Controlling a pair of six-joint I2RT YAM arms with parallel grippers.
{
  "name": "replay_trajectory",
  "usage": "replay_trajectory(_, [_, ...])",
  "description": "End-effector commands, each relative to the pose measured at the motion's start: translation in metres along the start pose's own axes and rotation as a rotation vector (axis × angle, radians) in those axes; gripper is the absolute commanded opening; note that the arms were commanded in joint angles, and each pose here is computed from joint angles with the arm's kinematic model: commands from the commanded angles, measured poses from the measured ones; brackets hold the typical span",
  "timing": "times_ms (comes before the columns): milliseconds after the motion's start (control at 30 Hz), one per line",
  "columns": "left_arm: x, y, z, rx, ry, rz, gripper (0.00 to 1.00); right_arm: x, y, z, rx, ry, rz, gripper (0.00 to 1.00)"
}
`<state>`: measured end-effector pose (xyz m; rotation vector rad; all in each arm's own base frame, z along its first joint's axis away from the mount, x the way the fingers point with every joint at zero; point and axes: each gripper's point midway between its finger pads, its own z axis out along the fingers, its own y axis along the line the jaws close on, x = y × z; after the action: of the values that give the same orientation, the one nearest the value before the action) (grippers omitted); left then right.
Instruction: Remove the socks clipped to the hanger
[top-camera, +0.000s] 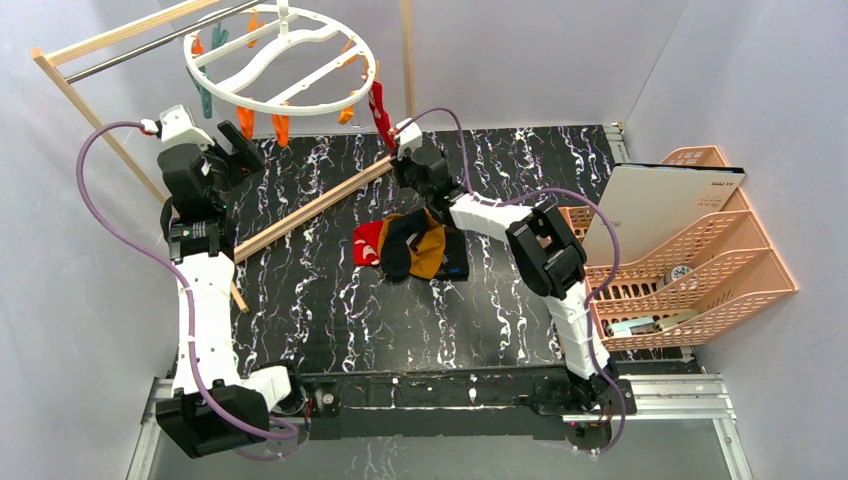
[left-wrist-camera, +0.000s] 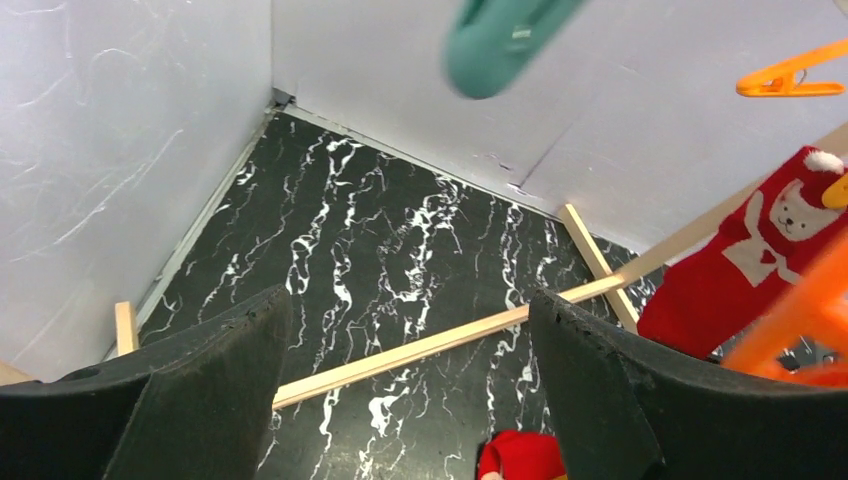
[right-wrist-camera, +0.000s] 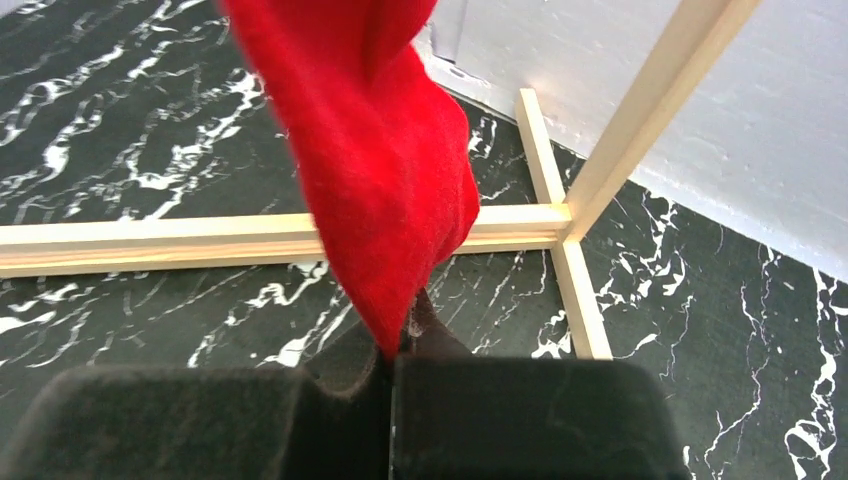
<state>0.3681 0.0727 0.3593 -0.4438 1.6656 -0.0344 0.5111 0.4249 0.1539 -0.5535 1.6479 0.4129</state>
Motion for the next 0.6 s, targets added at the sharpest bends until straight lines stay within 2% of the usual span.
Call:
replay_trajectory(0, [-0.021,-0.028,-0.019,0.120,-0.033,0.025,0.85,-0.060,0.026,-0.029,-0.070,-0.089,0.002,0.01])
replay_trajectory(333, [-0.016,-0.089,-0.049,0.428,-0.014,0.031,0.85,-0.077,0.078,-0.077,-0.161,-0.088,-0.040,0.01])
replay_trajectory(567, [-0.016,-0.106,-0.071,0.524,-0.002,0.042,0.85,-0.077,0.111,-0.108,-0.198,-0.082,-0.066,0.01])
